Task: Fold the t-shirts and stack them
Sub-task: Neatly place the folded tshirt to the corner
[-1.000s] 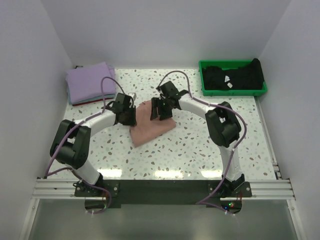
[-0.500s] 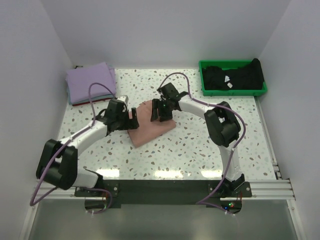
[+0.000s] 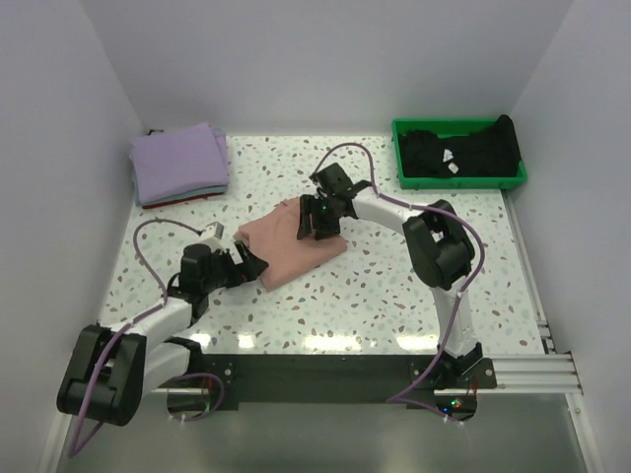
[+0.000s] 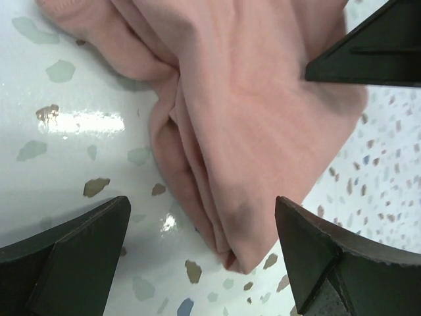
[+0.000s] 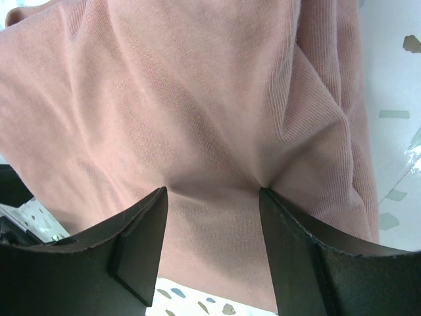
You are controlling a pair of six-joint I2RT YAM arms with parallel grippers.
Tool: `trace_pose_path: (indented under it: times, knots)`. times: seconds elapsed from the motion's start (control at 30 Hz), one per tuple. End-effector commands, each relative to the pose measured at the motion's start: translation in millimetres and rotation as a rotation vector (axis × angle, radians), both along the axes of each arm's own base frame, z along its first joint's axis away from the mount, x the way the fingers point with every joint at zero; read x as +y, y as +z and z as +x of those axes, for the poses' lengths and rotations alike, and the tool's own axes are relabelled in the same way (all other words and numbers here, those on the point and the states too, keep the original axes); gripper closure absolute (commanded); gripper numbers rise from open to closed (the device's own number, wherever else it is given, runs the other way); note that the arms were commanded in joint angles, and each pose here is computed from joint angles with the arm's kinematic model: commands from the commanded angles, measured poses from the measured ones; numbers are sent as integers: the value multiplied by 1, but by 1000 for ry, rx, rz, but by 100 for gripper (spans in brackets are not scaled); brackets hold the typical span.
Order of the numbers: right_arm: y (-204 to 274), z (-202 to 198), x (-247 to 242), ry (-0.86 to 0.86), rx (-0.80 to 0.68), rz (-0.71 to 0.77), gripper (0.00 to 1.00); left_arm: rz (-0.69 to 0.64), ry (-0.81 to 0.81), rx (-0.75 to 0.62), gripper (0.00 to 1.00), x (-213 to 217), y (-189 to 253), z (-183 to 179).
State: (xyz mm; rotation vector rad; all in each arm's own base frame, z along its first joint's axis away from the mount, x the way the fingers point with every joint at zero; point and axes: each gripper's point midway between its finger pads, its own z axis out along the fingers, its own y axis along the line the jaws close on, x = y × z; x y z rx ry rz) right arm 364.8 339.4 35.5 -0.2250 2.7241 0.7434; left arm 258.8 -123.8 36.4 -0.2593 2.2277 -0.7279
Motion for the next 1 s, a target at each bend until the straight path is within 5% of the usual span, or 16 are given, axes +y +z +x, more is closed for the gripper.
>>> trace_pose_path:
  times: [0.0, 0.97]
  knots:
    - [-11, -10, -10, -6, 26, -45, 38, -118, 16, -52, 2, -2, -2, -1]
    - [9, -13, -14, -21, 5, -32, 38, -281, 86, 128, 1, -20, -64, 2]
